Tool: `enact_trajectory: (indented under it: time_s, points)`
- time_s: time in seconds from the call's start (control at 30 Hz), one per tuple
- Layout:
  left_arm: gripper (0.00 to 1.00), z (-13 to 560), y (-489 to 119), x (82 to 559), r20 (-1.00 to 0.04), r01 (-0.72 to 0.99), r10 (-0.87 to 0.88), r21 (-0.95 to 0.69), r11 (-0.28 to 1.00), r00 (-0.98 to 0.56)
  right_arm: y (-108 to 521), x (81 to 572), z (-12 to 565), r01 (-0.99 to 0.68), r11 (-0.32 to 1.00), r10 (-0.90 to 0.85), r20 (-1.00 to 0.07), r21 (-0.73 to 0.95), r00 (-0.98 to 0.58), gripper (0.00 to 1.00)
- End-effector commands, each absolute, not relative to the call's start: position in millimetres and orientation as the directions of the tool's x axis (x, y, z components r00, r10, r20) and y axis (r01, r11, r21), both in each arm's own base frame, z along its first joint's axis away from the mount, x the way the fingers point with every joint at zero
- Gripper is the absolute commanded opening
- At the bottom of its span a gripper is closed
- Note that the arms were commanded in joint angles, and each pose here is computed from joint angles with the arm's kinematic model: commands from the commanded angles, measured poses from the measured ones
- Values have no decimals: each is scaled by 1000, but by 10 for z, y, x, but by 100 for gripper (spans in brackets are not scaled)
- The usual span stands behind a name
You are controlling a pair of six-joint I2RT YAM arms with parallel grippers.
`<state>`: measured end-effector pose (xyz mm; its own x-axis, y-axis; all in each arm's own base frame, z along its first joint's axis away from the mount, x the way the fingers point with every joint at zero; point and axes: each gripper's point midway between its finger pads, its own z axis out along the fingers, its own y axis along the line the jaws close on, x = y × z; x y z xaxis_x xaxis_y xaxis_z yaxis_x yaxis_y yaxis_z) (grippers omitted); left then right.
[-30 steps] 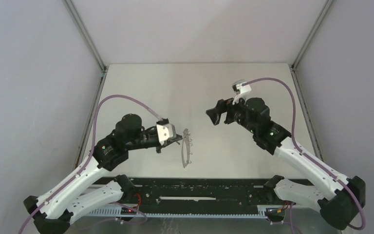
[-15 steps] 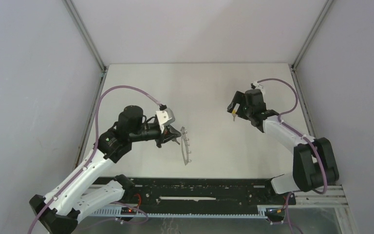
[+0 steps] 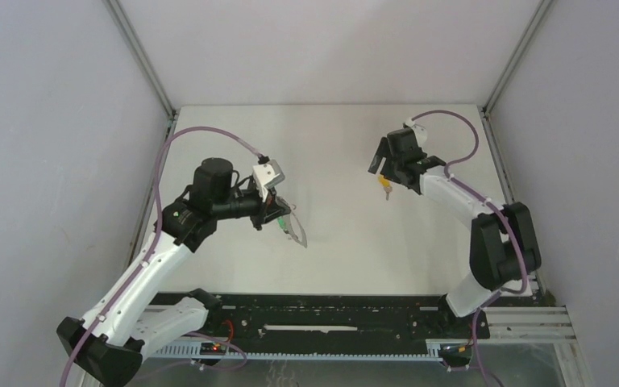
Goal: Put the keys on the keyring
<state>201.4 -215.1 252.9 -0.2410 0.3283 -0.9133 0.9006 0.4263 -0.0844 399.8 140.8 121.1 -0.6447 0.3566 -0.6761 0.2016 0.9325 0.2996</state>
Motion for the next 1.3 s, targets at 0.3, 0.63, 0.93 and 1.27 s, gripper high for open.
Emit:
enact_trajectory:
  time_s: [0.3,0.63,0.93,1.27]
  points:
    - [0,2670,-2072,1979,-910,904,349,-58,423,-221,1521,4196,735,483,854,489,-615,194,-618,70]
    - [0,2643,-2063,1902,-912,910,344,-68,410,-223,1401,4407,542,547,803,567,-587,238,-577,58]
    - [0,2663,-2067,1899,-915,911,341,-65,406,-217,1270,4478,374,588,771,608,-559,246,-563,54]
    - [0,2646,-2064,1901,-913,912,345,-62,406,-216,1204,4532,314,601,758,624,-551,255,-554,42]
